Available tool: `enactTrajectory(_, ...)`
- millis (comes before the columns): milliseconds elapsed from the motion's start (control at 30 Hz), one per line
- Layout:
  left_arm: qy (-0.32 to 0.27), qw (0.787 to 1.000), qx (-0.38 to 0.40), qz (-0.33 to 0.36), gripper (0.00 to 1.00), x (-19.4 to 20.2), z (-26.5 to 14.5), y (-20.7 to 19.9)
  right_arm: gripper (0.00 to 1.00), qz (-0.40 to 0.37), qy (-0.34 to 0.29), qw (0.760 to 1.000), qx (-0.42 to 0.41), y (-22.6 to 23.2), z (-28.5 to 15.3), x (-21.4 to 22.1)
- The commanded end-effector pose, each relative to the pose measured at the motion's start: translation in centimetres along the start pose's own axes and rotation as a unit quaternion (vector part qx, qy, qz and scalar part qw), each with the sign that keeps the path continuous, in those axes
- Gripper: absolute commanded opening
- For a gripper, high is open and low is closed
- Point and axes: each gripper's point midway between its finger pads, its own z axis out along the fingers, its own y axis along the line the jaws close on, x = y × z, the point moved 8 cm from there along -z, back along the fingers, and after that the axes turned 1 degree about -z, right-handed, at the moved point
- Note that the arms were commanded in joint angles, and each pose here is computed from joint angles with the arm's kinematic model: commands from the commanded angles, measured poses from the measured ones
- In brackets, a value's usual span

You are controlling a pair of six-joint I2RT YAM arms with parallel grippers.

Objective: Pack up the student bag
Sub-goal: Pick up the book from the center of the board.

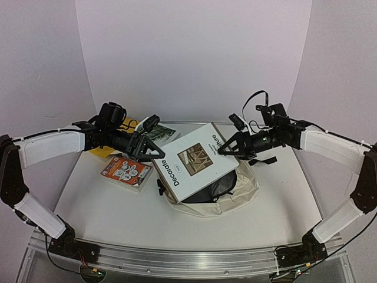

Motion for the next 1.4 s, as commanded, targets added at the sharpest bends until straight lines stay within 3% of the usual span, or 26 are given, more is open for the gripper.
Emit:
enactTrajectory(0,-0.002,0.998,0.035,0.052,0.36,-1.7,-0.4,-2.1,0.97,-0.010,0.030,0.994,-0.105,1.5,-0.1,1.1)
enactTrajectory(333,0.013,0.997,0.056,0.049,0.36,-2.2,0.4,-1.8,0.50,-0.004,0.036,0.988,-0.149,2.2,-0.1,0.9)
enactTrajectory(433,-0.002,0.998,0.043,0.055,0.43,-2.3,0.3,-1.7,0.39,0.002,0.027,0.990,-0.142,2.2,0.0,0.4)
enactTrajectory(467,-0.007,0.998,0.041,0.056,0.48,-2.3,0.3,-1.7,0.38,0.006,0.025,0.990,-0.140,2.2,0.0,0.3)
enactTrajectory(600,-0.058,0.996,0.025,0.064,0.86,-2.6,0.2,-1.3,0.33,0.012,-0.018,0.990,-0.140,2.8,-0.3,-0.9)
enactTrajectory(700,-0.093,0.993,0.017,0.067,0.99,-2.6,0.0,-1.1,0.32,0.019,-0.061,0.987,-0.150,3.7,-1.0,-2.0)
enactTrajectory(900,-0.163,0.983,0.012,0.079,1.00,-2.4,-0.7,-1.5,0.35,0.002,-0.123,0.985,-0.119,5.0,-2.5,-3.4)
enactTrajectory(1133,-0.233,0.967,0.033,0.099,1.00,-2.9,-1.0,-2.6,0.36,-0.009,-0.145,0.984,-0.107,5.3,-3.0,-3.8)
enactTrajectory(1367,-0.247,0.962,0.054,0.107,1.00,-3.9,-0.5,-3.6,0.36,-0.010,-0.160,0.983,-0.089,5.0,-3.0,-3.9)
